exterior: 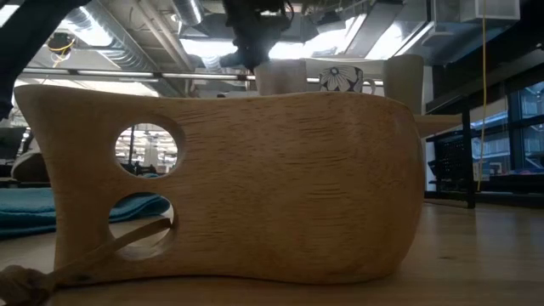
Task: Stack small to large cups/mugs on shelf
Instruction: Put the gray mug on the shelf
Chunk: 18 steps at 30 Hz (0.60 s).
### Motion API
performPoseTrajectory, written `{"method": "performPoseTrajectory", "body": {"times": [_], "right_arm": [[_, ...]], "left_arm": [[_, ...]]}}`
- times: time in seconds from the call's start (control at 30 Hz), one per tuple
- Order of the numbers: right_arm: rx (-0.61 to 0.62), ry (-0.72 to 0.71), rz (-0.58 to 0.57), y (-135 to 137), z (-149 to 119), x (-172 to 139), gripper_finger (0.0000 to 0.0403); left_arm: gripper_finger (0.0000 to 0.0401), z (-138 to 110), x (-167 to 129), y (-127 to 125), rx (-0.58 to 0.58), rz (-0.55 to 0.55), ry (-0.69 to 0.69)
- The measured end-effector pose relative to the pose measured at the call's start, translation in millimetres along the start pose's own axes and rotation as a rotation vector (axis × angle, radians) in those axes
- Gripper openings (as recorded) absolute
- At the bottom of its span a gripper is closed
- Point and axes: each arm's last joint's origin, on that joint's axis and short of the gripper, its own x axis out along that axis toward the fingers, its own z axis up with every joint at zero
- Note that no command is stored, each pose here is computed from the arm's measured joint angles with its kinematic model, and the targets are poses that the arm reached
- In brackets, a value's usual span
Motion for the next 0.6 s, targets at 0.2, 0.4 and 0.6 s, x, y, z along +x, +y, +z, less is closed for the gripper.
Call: {"method": "performPoseTrajectory", "body": {"times": [0.2,0.4,0.6], "right_arm": [[-0.023,0.004,0.0,-0.2,-0.3,0.1,0.0076],[-0.024,0.004,0.0,-0.2,-0.4,0.0,0.0076],[-0.023,0.004,0.0,-0.2,-0.3,0.1,0.0076]], "left_arm": [[0.0009,2.9,12.1,0.7,-0.01,0.007,0.013],[0.0009,5.3,12.9,-0.1,-0.014,-0.005,-0.008],[0.0056,8.1,11.7,-1.5,-0.015,-0.033,-0.035]]}}
